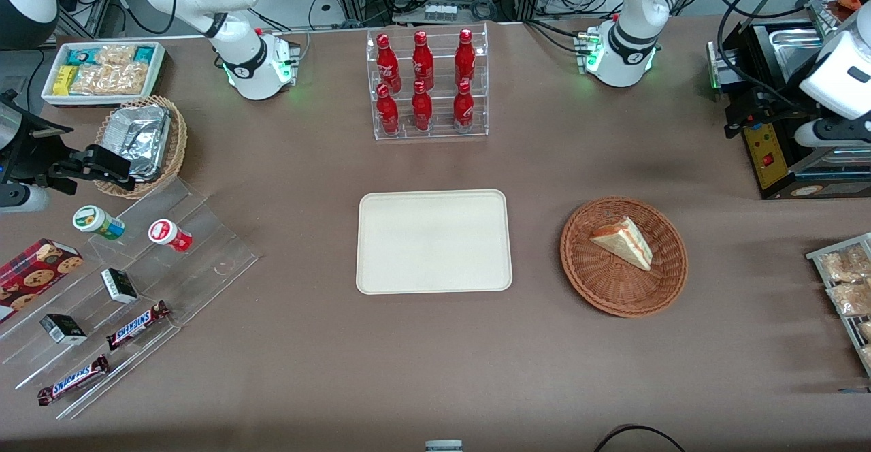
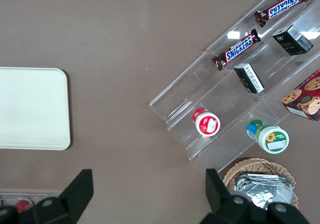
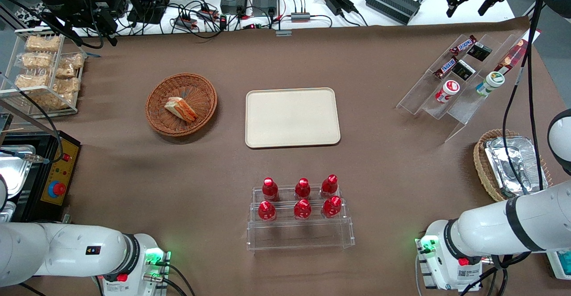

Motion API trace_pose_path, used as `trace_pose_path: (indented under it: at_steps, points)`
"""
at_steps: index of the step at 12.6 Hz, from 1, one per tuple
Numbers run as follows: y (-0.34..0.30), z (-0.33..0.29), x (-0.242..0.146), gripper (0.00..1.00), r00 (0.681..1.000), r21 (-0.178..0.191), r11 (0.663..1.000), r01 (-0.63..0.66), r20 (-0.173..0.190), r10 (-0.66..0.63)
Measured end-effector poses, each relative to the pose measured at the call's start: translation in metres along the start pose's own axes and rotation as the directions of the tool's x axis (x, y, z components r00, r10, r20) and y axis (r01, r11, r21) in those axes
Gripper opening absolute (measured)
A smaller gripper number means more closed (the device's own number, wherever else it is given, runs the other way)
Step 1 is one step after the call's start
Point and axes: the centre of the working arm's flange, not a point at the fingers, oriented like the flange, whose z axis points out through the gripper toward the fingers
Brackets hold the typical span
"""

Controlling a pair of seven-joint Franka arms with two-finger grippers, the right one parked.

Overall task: Place sandwich from basket to tray
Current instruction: 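Move the left gripper over the basket and lower it to the sandwich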

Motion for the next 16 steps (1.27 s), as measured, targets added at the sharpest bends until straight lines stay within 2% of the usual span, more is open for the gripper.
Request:
trace_pose_path:
  at_steps: [5,7,9,12,16]
  points:
    - [0.009,0.006,0.003,1.00,1.000,0.009,1.000,-0.015,0.013,0.015]
    - [0.008,0.017,0.012,1.00,0.999,0.014,0.999,0.045,0.023,-0.046]
    - [0.009,0.041,0.032,1.00,0.987,0.016,0.987,0.162,0.020,-0.162]
    - [0.012,0.092,0.063,1.00,0.940,0.030,0.941,0.338,0.044,-0.339]
    - [0.015,0.174,0.101,1.00,0.823,0.058,0.826,0.560,0.072,-0.563]
